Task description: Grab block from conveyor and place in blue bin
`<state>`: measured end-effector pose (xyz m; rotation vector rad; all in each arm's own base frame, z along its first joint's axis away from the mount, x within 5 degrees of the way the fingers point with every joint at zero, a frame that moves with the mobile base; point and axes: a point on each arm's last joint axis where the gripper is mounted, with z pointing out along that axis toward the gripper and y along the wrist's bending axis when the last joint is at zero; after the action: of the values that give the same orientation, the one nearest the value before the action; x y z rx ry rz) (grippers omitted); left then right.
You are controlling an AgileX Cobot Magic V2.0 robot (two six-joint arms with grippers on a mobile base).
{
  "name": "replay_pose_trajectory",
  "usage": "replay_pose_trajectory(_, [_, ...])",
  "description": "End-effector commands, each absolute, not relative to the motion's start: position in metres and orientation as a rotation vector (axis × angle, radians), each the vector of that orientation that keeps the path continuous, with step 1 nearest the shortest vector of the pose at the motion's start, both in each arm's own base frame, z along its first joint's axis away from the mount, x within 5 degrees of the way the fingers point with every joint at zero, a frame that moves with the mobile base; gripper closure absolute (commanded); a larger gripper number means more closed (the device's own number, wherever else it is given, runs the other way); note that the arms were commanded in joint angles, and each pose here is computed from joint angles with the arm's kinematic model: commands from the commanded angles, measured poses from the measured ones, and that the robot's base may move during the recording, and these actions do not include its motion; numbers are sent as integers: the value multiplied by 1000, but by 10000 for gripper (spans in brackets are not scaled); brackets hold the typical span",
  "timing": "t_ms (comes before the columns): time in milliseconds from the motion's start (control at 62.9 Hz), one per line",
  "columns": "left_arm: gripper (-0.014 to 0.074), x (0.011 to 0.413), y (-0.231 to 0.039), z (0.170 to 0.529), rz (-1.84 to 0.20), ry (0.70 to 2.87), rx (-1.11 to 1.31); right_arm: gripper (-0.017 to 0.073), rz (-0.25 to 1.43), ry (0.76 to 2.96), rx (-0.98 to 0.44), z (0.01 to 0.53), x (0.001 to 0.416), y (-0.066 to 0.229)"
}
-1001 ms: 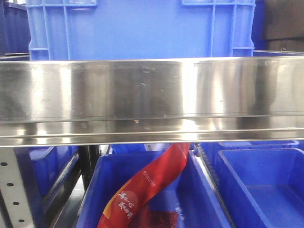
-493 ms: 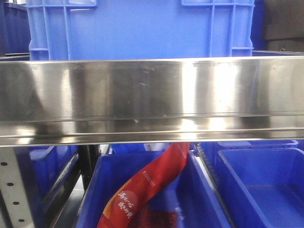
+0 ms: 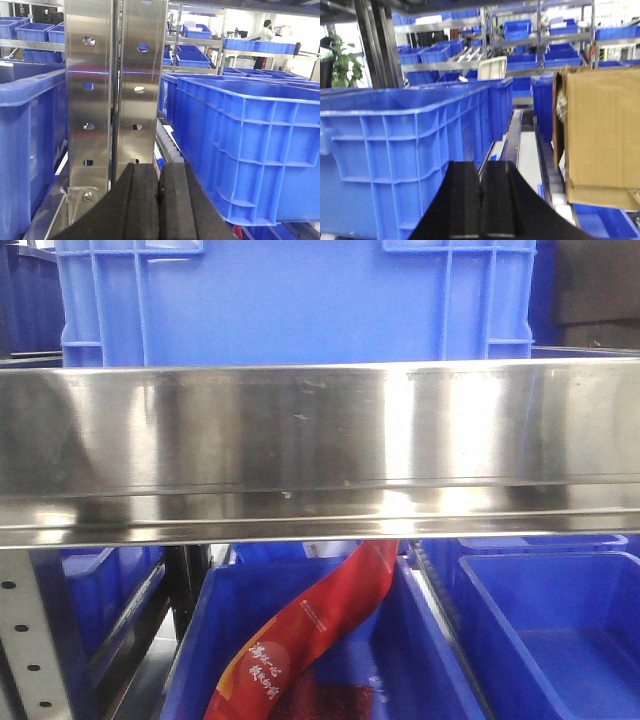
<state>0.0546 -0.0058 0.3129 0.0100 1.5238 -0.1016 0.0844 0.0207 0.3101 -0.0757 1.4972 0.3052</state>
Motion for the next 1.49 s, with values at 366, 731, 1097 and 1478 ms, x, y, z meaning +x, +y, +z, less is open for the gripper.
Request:
replay_pose_trajectory(366, [704,54,-5,314,-101,1509,4,721,295,1470,-68,311,83,19])
replay_pose_trajectory(731, [704,54,-5,314,-101,1509,4,721,291,1470,-72,311,83,19])
replay_pose_trajectory(1097, [704,54,-5,314,-101,1509,4,721,138,1451,-227,301,63,16])
replay_pose_trajectory(1478, [704,54,-5,314,-101,1509,4,722,-17,1419,-43,239,52,1])
